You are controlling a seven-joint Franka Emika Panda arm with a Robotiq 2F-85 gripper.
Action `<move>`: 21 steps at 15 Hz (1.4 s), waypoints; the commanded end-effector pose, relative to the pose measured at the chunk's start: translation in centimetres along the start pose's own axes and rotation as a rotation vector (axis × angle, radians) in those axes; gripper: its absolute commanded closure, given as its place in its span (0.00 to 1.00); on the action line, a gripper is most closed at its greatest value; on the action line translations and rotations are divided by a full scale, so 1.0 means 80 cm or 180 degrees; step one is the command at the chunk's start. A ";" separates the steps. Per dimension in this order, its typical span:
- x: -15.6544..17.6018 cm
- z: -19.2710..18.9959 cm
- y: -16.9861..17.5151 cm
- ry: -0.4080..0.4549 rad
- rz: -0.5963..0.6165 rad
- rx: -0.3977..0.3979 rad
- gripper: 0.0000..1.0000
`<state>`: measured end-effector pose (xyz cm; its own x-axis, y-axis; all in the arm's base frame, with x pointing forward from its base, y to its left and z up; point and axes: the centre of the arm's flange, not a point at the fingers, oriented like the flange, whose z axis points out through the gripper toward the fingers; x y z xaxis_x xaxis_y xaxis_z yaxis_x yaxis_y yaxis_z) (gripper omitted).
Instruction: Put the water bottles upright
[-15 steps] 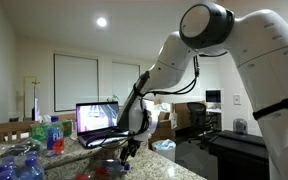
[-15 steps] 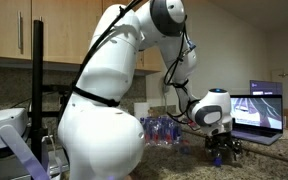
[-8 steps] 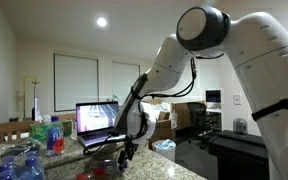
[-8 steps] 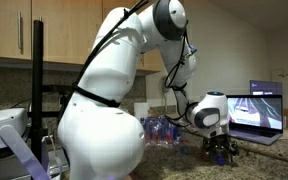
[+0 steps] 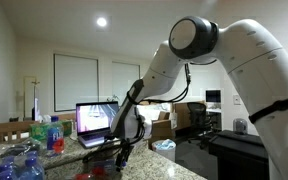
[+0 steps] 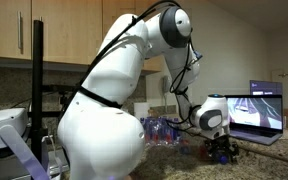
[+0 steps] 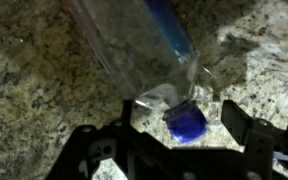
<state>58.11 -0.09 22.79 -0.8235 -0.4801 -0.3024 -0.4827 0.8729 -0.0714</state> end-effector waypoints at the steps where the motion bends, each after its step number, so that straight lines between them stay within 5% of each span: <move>1: -0.020 0.011 -0.010 0.0066 -0.0229 -0.0070 0.40; 11: -0.032 0.017 -0.012 0.0069 -0.0491 -0.0147 1.00; 16: -0.029 0.008 0.001 0.0051 -0.0535 -0.0096 0.99; 21: -0.035 -0.032 0.051 -0.0130 -0.0722 0.0212 0.98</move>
<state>60.62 2.61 23.18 -0.7212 -0.6278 -0.2928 -0.6216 0.7731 -0.1264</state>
